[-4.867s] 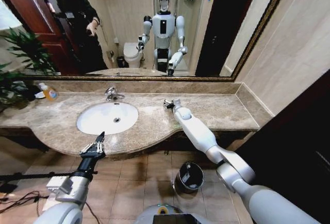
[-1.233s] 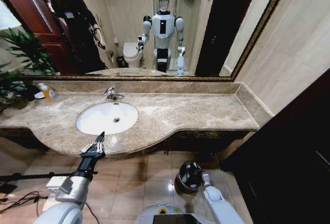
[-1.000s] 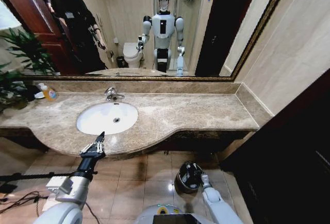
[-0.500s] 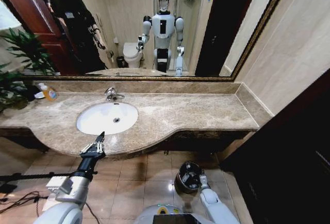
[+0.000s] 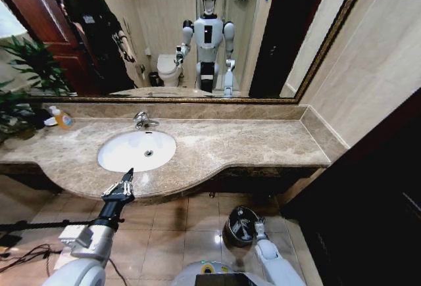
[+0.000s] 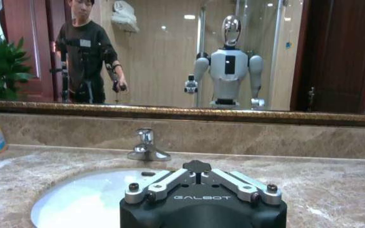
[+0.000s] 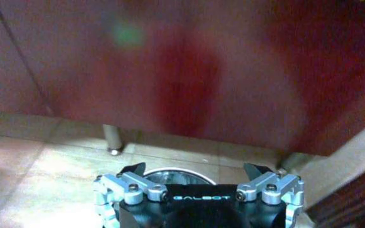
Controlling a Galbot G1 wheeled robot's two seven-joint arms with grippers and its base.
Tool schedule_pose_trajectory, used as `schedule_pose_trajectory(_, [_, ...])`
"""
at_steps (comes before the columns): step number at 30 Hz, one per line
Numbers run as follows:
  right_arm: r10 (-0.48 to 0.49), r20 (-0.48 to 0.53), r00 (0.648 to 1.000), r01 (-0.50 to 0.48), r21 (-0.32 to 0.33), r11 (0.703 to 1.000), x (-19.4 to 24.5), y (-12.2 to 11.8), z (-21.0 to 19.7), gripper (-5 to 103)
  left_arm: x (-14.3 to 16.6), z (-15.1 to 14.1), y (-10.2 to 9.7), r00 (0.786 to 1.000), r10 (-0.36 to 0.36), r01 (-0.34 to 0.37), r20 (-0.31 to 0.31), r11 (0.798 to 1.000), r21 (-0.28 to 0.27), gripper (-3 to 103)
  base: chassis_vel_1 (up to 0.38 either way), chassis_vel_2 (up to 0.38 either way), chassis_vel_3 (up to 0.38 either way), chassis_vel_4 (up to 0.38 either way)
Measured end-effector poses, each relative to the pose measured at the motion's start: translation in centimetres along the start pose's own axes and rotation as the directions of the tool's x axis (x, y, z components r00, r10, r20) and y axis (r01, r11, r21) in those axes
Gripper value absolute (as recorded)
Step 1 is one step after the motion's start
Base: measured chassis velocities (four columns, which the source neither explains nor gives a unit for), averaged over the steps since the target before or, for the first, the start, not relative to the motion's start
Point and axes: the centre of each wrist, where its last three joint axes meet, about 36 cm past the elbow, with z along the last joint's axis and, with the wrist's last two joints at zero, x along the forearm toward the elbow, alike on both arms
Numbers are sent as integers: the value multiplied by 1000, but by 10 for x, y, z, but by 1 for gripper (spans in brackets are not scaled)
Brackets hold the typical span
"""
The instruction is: Pick up the trash from the sink and place it in the trash bin.
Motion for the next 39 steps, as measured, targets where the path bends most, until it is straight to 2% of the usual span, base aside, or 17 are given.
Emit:
schedule_pose_trajectory(5, [-17,42,999,17,8,1000,14,-15,-7,100,0,0,0,1000,0,0,0,1000,0,0,0,0,0,0])
schedule_pose_trajectory(12, [32,115,993,-22,-86,996,48,-32,-47,100,0,0,0,1000,0,0,0,1000,0,0,0,0,0,0])
schedule_pose_trajectory(17, [34,205,978,-1,-157,988,85,-35,-93,100,0,0,0,1000,0,0,0,1000,0,0,0,0,0,0])
schedule_pose_trajectory(19, [33,220,975,3,-162,987,90,-35,-99,100,0,0,0,1000,0,0,0,1000,0,0,0,0,0,0])
schedule_pose_trajectory(25, [58,323,945,9,-201,979,138,-35,-145,100,0,0,0,1000,0,0,0,1000,0,0,0,0,0,0])
schedule_pose_trajectory(28, [65,414,908,34,-226,974,175,-31,-176,100,0,0,0,1000,0,0,0,1000,0,0,0,0,0,0])
schedule_pose_trajectory(33, [59,467,882,60,-236,970,201,-29,-198,100,0,0,0,1000,0,0,0,1000,0,0,0,0,0,0])
schedule_pose_trajectory(39, [63,565,822,95,-245,965,246,-36,-244,100,0,0,0,1000,0,0,0,1000,0,0,0,0,0,0])
